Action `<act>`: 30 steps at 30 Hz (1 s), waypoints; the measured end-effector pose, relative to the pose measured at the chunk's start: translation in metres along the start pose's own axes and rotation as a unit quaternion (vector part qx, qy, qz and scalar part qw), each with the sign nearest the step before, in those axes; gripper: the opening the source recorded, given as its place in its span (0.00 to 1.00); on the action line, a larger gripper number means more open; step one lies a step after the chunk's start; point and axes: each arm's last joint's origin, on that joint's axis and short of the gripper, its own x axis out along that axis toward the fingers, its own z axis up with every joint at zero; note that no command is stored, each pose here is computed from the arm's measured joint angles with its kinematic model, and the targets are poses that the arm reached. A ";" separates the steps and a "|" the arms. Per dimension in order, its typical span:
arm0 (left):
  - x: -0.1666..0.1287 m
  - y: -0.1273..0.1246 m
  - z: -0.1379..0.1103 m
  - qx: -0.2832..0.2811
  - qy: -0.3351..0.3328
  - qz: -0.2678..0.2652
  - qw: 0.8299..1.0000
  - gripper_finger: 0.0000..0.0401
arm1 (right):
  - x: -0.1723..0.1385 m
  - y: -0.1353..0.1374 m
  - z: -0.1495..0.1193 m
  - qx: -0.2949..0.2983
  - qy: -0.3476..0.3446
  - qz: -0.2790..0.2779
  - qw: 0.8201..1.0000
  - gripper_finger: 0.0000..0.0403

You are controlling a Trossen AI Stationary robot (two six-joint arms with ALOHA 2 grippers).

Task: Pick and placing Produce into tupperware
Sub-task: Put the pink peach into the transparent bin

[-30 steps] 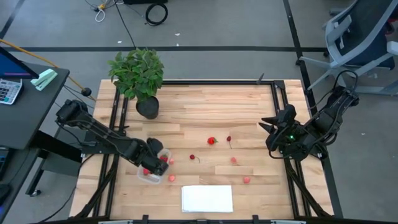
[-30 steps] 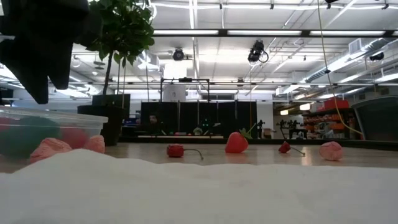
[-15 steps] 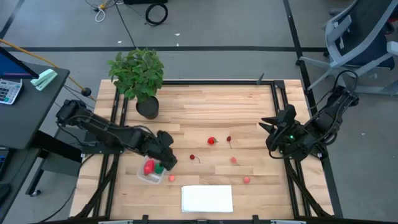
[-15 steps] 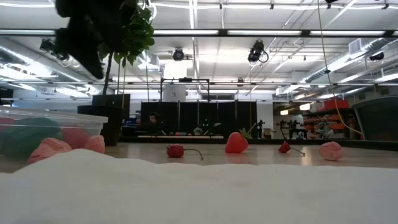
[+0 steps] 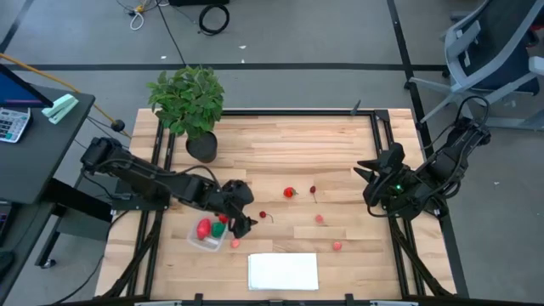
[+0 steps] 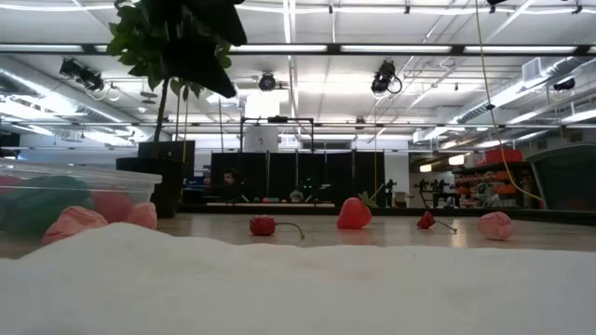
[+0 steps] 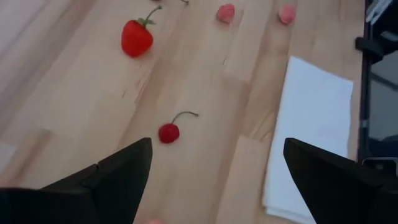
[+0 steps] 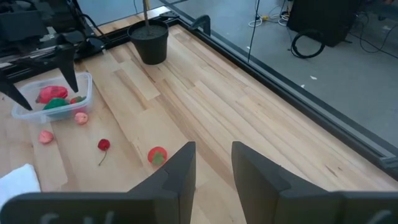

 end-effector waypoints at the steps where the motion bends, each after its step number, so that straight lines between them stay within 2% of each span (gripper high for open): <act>1: 0.000 0.000 0.000 0.007 0.000 0.000 1.000 0.92 | 0.000 0.000 0.000 0.000 0.000 0.000 1.000 0.28; 7: 0.000 -0.003 0.004 0.040 -0.023 -0.016 0.999 0.93 | 0.000 0.000 0.000 0.000 0.000 0.000 1.000 0.28; 11: -0.001 -0.007 0.005 0.036 -0.034 -0.027 0.998 0.93 | 0.000 0.000 0.000 0.000 -0.001 0.000 1.000 0.28; 16: -0.001 -0.009 0.004 0.037 -0.034 -0.031 0.998 0.93 | 0.000 0.000 0.001 -0.030 -0.014 -0.006 0.999 0.28; 19: -0.001 -0.009 0.004 0.016 -0.035 -0.032 0.999 0.93 | 0.000 -0.001 0.002 -0.041 -0.027 -0.012 0.999 0.28; 27: 0.001 0.001 0.011 -0.007 -0.040 -0.016 0.999 0.91 | 0.000 0.005 0.005 0.039 -0.044 0.005 0.998 0.28; 30: 0.002 0.005 0.014 -0.012 -0.042 -0.011 0.999 0.91 | 0.000 0.008 0.006 0.020 -0.046 0.011 0.999 0.28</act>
